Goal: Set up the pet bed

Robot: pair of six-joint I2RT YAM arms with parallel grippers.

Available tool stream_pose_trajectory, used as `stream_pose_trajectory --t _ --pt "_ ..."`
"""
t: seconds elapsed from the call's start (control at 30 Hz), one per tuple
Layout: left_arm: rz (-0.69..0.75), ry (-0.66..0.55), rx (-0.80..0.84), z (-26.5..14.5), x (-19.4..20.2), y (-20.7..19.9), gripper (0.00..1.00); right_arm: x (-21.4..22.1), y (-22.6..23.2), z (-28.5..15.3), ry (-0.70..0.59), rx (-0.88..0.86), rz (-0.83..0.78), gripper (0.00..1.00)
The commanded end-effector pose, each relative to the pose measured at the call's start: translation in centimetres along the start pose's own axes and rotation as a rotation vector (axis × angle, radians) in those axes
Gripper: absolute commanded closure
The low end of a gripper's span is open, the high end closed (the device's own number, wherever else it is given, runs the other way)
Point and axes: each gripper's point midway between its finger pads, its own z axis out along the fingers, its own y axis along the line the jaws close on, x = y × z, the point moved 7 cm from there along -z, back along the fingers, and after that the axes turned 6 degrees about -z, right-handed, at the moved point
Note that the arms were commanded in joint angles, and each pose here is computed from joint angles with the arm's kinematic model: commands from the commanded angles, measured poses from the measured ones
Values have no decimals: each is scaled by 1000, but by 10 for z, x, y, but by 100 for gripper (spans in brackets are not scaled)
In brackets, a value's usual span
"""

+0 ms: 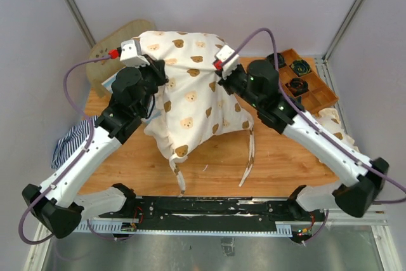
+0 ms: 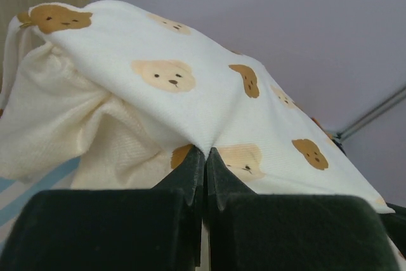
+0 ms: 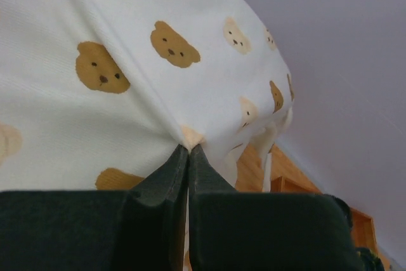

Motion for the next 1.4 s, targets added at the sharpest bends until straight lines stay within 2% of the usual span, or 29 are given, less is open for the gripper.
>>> stream_pose_trajectory --t 0.0,0.17,0.3,0.4,0.5,0.8,1.0,1.03,1.07,1.1,1.17,1.23,1.27,1.3,1.37 --pt "-20 -110 -200 23 -14 50 100 -37 -36 34 -90 161 -149 100" --pt "-30 -106 -302 43 -10 94 100 -43 -34 87 -122 154 -173 100" --pt "-44 -166 -363 44 -24 122 100 -35 -29 123 -110 166 -187 100" --pt "-64 -211 -349 43 -32 131 100 -28 -20 145 -135 135 -202 100" --pt "-74 -224 -359 41 -23 141 100 -28 -13 161 -177 106 -222 100" --pt "-150 -197 -352 51 2 163 100 -65 -42 188 -253 246 -384 100" --pt "-125 -173 -392 58 16 176 100 -37 -26 209 -211 192 -448 100" --pt "-120 -159 -412 58 22 181 100 -27 -22 211 -191 187 -446 99" --pt "-116 -147 -431 58 29 187 100 -18 -18 213 -165 182 -435 93" --pt "-112 -133 -450 57 35 193 100 -9 -16 213 -132 177 -420 78" --pt "-104 -94 -480 58 46 205 92 4 -12 210 -66 174 -362 58" --pt "-94 -53 -515 61 51 214 71 16 -10 202 19 161 -287 46" --pt "-91 -35 -541 63 51 218 58 9 -15 187 35 184 -238 44" --pt "-92 -9 -572 64 50 220 41 10 -16 177 70 199 -173 44" --pt "-99 13 -596 66 41 216 25 11 -19 150 151 248 -11 44"
